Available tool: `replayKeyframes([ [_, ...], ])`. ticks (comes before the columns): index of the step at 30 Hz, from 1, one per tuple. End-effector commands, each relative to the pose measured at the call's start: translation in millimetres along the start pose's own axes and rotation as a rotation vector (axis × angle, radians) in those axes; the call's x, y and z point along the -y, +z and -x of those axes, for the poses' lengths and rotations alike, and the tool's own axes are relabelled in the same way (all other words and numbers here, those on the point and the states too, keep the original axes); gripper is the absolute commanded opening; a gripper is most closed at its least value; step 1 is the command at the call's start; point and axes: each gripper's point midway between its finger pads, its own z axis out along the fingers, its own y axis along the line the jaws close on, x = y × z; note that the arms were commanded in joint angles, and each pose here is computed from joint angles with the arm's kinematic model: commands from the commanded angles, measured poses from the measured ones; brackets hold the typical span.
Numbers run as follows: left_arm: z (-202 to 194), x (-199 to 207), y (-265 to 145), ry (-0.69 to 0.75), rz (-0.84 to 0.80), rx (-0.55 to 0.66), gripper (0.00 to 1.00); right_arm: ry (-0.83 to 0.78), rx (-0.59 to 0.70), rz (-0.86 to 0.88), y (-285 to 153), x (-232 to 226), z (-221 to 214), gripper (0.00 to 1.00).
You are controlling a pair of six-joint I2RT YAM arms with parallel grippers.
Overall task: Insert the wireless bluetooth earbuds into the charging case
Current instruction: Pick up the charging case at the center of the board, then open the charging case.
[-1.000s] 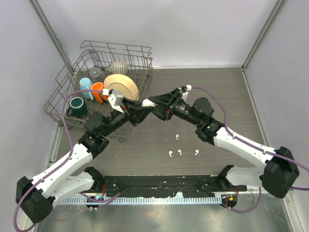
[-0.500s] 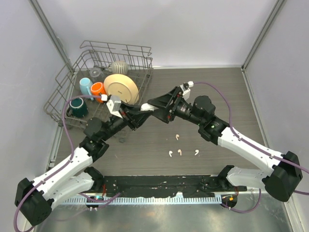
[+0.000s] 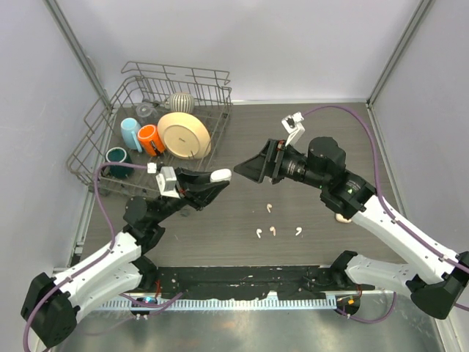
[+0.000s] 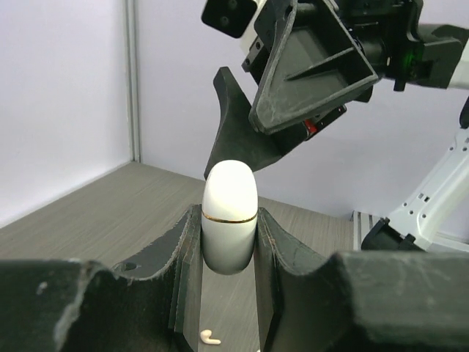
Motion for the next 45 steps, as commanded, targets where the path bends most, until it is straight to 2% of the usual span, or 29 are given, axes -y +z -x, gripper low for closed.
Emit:
replayKeyframes([
  [1, 21.9, 13.6, 0.5, 0.112, -0.082, 0.095, 0.00, -0.168, -0.083, 0.006, -11.9, -0.6, -11.1, 0.86],
  [7, 19.6, 15.4, 2.7, 0.108, -0.102, 0.097, 0.00, -0.152, -0.152, 0.058, -2.7, -7.1, -25.7, 0.85],
  [12, 14.4, 17.7, 3.3, 0.112, -0.126, 0.076, 0.00, -0.143, -0.148, 0.080, -0.1, -11.7, -27.2, 0.85],
  [19, 10.5, 22.5, 6.0, 0.106, -0.162, 0.055, 0.00, -0.128, -0.104, 0.072, 1.4, -12.5, -20.3, 0.85],
  [27, 13.6, 32.6, 5.6, 0.113, -0.218, 0.052, 0.00, -0.075, -0.052, -0.034, 8.2, 7.9, -13.9, 0.84],
  [33, 10.7, 37.9, 4.2, 0.101, -0.248, 0.032, 0.00, -0.028, 0.030, -0.008, 8.9, -2.3, 2.4, 0.84],
  [40, 9.1, 35.6, 4.7, 0.104, -0.237, 0.026, 0.00, 0.033, 0.036, 0.030, 12.4, -10.0, 4.1, 0.85],
  [45, 6.9, 26.4, 4.7, 0.118, -0.187, 0.022, 0.00, 0.028, 0.075, 0.093, -1.3, -27.8, 13.2, 0.86],
])
